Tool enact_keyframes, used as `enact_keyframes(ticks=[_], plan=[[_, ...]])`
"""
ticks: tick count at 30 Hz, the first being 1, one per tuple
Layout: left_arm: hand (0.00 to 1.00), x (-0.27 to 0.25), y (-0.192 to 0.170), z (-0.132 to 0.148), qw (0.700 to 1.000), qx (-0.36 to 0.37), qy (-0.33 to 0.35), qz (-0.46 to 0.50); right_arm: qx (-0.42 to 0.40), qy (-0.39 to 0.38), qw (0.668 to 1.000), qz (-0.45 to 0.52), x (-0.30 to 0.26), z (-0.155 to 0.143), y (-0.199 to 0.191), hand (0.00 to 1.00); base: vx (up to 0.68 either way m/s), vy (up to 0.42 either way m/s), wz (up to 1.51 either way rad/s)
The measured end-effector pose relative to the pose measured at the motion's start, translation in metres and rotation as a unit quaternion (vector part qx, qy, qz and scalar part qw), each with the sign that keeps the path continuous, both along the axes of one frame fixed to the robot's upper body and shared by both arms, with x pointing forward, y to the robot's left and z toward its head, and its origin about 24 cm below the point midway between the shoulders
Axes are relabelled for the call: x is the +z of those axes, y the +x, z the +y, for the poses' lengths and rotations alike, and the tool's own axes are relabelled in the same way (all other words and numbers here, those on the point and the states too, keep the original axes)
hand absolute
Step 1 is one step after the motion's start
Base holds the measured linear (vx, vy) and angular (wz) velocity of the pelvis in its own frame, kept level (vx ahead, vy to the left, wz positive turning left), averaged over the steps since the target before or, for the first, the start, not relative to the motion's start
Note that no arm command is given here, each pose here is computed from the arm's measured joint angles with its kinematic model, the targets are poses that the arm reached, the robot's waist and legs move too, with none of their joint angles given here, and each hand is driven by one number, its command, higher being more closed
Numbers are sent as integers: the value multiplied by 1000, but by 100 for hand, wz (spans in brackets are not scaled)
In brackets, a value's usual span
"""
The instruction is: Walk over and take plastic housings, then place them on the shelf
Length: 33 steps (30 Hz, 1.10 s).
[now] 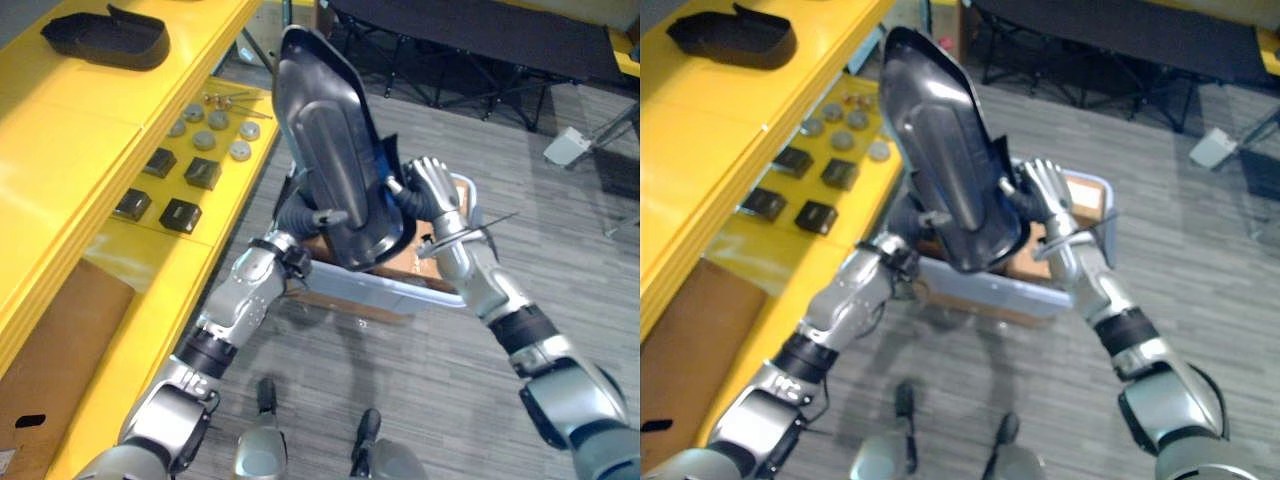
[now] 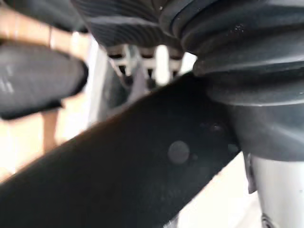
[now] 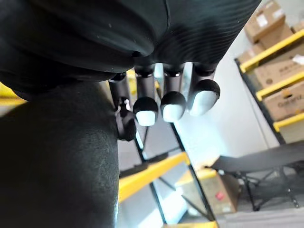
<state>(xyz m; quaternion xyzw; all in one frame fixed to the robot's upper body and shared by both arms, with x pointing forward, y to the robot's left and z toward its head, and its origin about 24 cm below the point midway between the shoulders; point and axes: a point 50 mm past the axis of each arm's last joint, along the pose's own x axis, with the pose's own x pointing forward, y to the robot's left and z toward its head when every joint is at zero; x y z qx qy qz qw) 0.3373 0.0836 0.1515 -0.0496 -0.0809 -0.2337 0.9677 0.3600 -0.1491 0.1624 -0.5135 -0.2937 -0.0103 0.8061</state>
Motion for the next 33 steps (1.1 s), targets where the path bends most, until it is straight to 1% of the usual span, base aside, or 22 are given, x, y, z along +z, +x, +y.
enact_keyframes(ticks=[3,4,10,16,22,27,29,31,33], plan=[[0,-1,1,1,1000,5,12,3,0,-1,1000,1,-1,0,0,100,-3,-4,6],[100,-2,1,2,1000,6,14,5,0,-1,1000,1,-1,0,0,100,0,0,0],[100,-4,3,8,999,18,36,4,1,-3,1000,3,-2,1,0,100,0,0,0],[100,-19,4,17,998,31,45,35,8,-10,1000,6,-6,5,-1,100,0,0,0],[100,-28,2,19,997,22,-5,77,12,-5,1000,5,-7,8,-1,100,0,0,0],[100,-42,-2,17,988,11,-73,138,18,13,1000,6,-10,15,-3,100,0,0,0],[100,-51,-3,17,980,14,-105,167,22,31,999,17,-18,20,-5,100,0,0,0],[100,-55,-4,15,979,15,-108,173,22,41,999,22,-23,22,-7,100,0,0,0],[100,-56,-5,14,979,26,-110,168,21,81,996,36,-33,25,-11,100,0,0,0]])
